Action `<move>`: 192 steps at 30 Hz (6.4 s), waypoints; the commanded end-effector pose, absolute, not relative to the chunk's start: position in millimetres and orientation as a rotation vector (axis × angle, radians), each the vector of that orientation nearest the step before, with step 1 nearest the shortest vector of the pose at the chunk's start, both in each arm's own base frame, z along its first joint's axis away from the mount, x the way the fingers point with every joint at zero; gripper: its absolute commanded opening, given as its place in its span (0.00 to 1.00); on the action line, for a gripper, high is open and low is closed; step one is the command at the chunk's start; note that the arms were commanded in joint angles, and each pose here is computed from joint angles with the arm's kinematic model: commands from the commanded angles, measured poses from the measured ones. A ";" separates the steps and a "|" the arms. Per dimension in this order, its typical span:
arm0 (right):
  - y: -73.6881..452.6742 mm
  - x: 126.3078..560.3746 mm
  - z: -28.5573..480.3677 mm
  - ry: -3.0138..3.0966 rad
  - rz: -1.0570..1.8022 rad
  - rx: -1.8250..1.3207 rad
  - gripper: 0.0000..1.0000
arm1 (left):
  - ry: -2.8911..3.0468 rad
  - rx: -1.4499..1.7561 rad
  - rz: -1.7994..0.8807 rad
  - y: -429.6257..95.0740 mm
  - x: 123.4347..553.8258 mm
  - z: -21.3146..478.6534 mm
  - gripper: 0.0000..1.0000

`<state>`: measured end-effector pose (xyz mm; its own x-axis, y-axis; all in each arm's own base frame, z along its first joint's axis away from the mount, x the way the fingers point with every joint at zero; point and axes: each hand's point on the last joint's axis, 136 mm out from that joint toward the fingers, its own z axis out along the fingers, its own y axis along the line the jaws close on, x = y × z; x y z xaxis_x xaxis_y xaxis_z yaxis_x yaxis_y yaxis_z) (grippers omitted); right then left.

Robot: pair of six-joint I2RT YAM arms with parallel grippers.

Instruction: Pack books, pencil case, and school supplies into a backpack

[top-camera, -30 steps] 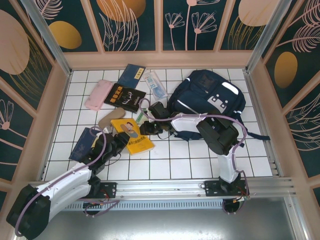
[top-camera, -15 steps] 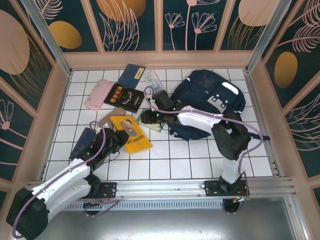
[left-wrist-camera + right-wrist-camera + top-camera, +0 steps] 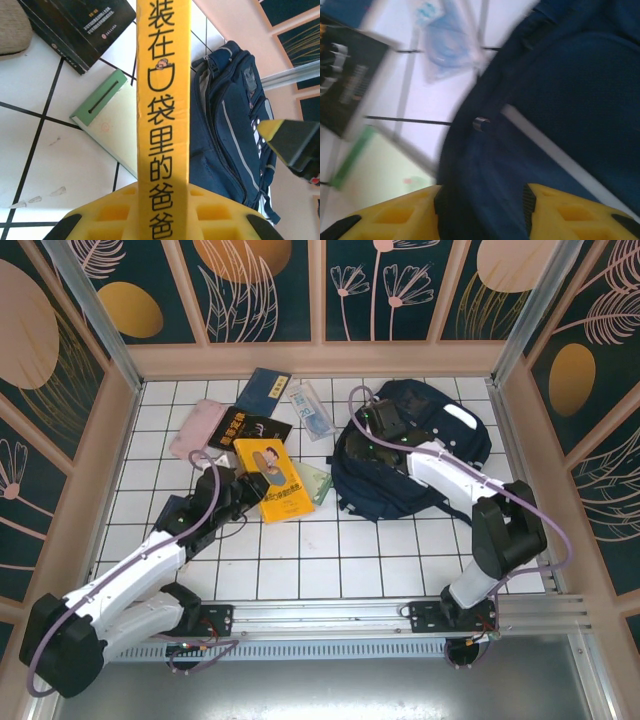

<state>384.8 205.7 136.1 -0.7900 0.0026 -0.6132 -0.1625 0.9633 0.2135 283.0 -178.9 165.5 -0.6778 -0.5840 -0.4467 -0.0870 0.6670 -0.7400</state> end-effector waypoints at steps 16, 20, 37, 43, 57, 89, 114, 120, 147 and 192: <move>159.7 353.8 79.1 2.501 -0.121 -0.451 0.69 | 2.129 -0.319 -0.992 -209.0 303.9 202.2 0.00; 157.3 356.8 63.3 2.527 -0.194 -0.459 0.70 | 2.134 -0.314 -0.999 -209.4 301.7 199.8 0.00; 176.6 373.7 90.2 2.455 -0.223 -0.434 0.00 | 2.147 -0.268 -0.972 -210.6 302.3 199.6 0.00; 194.1 380.8 148.6 2.392 -0.089 -0.400 0.00 | 2.123 -0.219 -1.002 -225.5 316.7 215.4 0.00; 194.5 402.6 258.3 2.320 0.346 -0.193 0.00 | 2.038 -0.236 -1.145 -256.3 349.3 262.5 0.00; 153.6 421.9 342.8 2.153 1.069 0.161 0.00 | 1.873 -0.353 -1.660 -433.6 445.4 211.6 0.00; 147.4 427.4 329.0 2.188 1.073 0.179 0.00 | 1.988 -0.443 -1.479 -546.0 487.8 124.0 0.08; 139.6 428.0 318.2 2.217 1.034 0.185 0.00 | 2.020 -0.395 -1.428 -540.0 481.9 136.9 0.53; 114.5 424.3 226.5 2.360 0.925 0.190 0.00 | 2.222 -0.421 -1.093 -367.8 393.8 199.2 0.80; 208.4 406.1 154.6 2.585 0.590 -0.196 0.18 | 2.628 -0.566 -0.464 -163.3 280.2 23.2 0.38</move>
